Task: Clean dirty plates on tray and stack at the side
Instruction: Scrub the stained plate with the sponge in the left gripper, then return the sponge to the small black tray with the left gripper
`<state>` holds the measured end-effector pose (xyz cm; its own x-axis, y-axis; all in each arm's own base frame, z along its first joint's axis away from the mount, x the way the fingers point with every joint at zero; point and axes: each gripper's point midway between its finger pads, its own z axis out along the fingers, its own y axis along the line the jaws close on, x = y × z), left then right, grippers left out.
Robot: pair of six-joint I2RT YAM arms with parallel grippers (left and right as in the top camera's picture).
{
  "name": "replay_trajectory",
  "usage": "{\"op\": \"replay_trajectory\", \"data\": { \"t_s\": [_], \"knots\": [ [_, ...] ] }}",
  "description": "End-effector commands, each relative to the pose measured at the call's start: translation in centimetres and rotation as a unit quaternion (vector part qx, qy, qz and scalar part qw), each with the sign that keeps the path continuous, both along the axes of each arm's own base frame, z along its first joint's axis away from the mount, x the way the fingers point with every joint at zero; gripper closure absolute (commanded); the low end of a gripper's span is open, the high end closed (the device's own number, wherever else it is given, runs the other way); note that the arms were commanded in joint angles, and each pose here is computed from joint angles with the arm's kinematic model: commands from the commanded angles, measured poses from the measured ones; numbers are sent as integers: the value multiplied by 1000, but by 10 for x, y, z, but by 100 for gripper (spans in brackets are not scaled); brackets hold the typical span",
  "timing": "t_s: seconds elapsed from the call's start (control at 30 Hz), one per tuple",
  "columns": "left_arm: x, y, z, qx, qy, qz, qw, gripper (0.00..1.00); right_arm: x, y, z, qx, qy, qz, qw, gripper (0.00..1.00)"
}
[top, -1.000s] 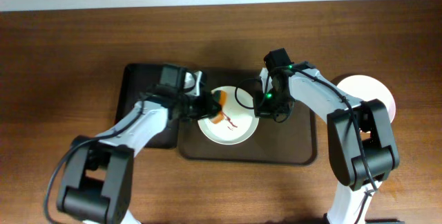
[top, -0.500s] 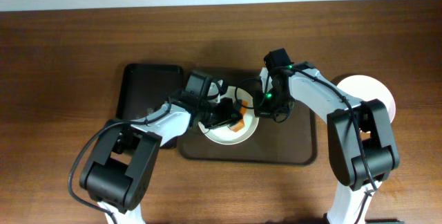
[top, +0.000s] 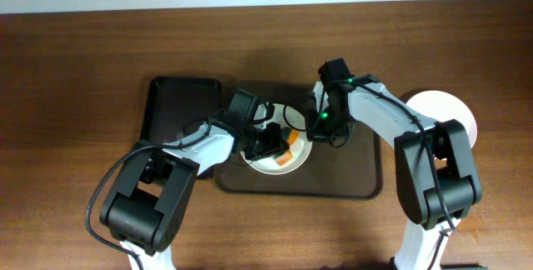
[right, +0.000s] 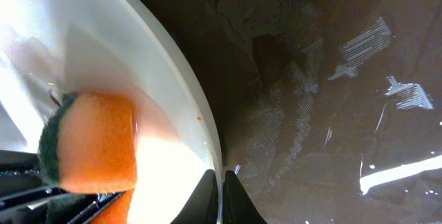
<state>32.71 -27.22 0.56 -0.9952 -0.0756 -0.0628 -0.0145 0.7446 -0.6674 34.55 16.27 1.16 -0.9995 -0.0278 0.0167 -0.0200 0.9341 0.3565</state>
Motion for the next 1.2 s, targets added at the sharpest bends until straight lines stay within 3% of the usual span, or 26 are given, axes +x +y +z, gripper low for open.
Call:
{"op": "replay_trajectory", "data": {
  "t_s": [0.0, 0.27, 0.57, 0.73, 0.87, 1.17],
  "knots": [
    [17, 29, -21, 85, -51, 10, 995, 100, -1, 0, -5, -6, 3, 5, 1000, 94],
    [44, 51, -9, 108, -109, 9, 988, 100, -1, 0, -5, -6, 3, 5, 1000, 94],
    [41, 58, 47, 120, -179, -30, 976, 100, -1, 0, -5, -6, 3, 5, 1000, 94],
    [57, 105, 83, 224, -234, 40, 945, 100, -3, 0, -5, -7, 7, 5, 1000, 94],
    [60, 153, 92, 299, -232, 89, 921, 100, -3, -1, -5, -8, 8, 5, 1000, 93],
    [52, 216, 70, 381, -201, 51, 901, 100, -3, -1, -5, -9, 8, 5, 1000, 93]
  ]
}}
